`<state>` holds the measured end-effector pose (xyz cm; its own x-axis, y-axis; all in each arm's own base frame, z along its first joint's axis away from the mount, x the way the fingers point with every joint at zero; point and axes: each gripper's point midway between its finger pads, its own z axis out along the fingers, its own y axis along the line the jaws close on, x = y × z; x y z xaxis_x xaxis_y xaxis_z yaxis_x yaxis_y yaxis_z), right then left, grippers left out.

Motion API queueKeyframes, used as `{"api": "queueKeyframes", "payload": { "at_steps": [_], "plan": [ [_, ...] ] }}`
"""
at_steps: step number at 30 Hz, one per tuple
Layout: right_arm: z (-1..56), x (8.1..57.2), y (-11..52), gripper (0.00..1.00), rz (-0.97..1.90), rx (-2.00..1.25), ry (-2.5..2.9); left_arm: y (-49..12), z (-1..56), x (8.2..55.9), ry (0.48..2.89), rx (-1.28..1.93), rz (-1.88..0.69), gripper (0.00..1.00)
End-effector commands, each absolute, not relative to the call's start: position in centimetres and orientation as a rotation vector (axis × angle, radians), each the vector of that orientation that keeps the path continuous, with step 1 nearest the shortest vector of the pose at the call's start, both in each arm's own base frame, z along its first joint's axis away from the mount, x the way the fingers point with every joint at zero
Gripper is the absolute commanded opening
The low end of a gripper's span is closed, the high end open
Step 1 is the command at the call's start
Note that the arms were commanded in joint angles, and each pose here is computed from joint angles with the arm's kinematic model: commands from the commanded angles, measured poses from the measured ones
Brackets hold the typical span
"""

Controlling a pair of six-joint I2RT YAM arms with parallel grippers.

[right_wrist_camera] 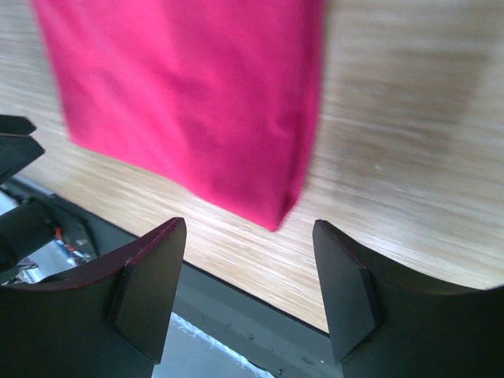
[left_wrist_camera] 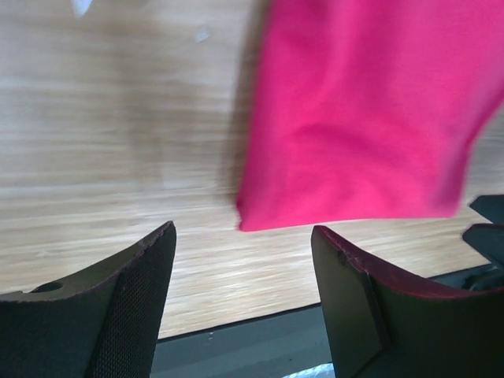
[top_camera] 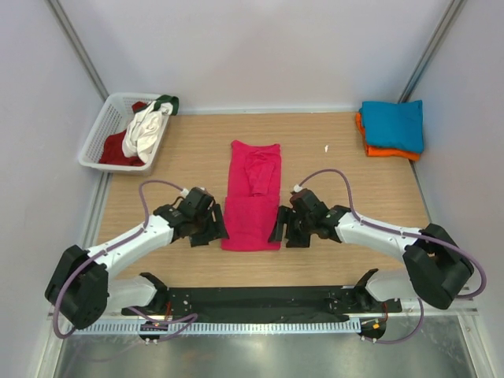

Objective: Fold and stack the t-shirts
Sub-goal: Fold the tshirt

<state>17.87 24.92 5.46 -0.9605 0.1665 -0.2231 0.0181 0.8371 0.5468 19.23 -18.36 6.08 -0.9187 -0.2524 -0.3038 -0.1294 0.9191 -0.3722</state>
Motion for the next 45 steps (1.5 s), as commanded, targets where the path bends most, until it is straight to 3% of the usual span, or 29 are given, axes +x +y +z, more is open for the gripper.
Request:
{"api": "queueKeyframes", "payload": {
  "at_steps": [1, 10, 20, 21, 23, 24, 26, 30, 40, 45],
  "plan": [
    [4.0, 17.4, 24.4, 0.70, 0.760, 0.212, 2.774, -19.0, 5.4, 19.3, 2.722, -0.391, -0.638, 0.70],
    [2.4, 18.0, 24.8, 0.62, 0.755, 0.225, 2.773, -22.0, 3.7, 19.1, 2.721, -0.458, -0.898, 0.66],
    [1.5, 18.1, 25.6, 0.48, 0.794, 0.236, 2.775, -21.1, 1.9, 18.7, 2.743, -0.562, -0.834, 0.58],
    [1.2, 17.9, 25.6, 0.45, 0.792, 0.239, 2.782, -21.1, 1.8, 18.6, 2.745, -0.562, -0.834, 0.54],
    [1.0, 17.9, 25.6, 0.31, 0.800, 0.245, 2.781, -21.1, 1.5, 18.6, 2.754, -0.562, -0.823, 0.33],
    [0.8, 17.8, 25.5, 0.26, 0.798, 0.257, 2.786, -21.0, 1.4, 18.6, 2.757, -0.555, -0.817, 0.17],
    [0.7, 17.7, 25.5, 0.17, 0.796, 0.260, 2.788, -21.0, 1.4, 18.6, 2.762, -0.551, -0.810, 0.01],
    [1.3, 17.6, 25.2, 0.01, 0.784, 0.258, 2.782, -20.3, 1.8, 18.7, 2.776, -0.529, -0.741, 0.00],
    [2.8, 15.9, 23.5, 0.01, 0.745, 0.269, 2.822, -18.7, 5.1, 18.6, 2.763, -0.458, -0.580, 0.00],
    [6.1, 18.1, 24.5, 0.01, 0.721, 0.217, 2.763, -18.6, 8.3, 20.1, 2.684, -0.475, -0.573, 0.00]
  ]
}}
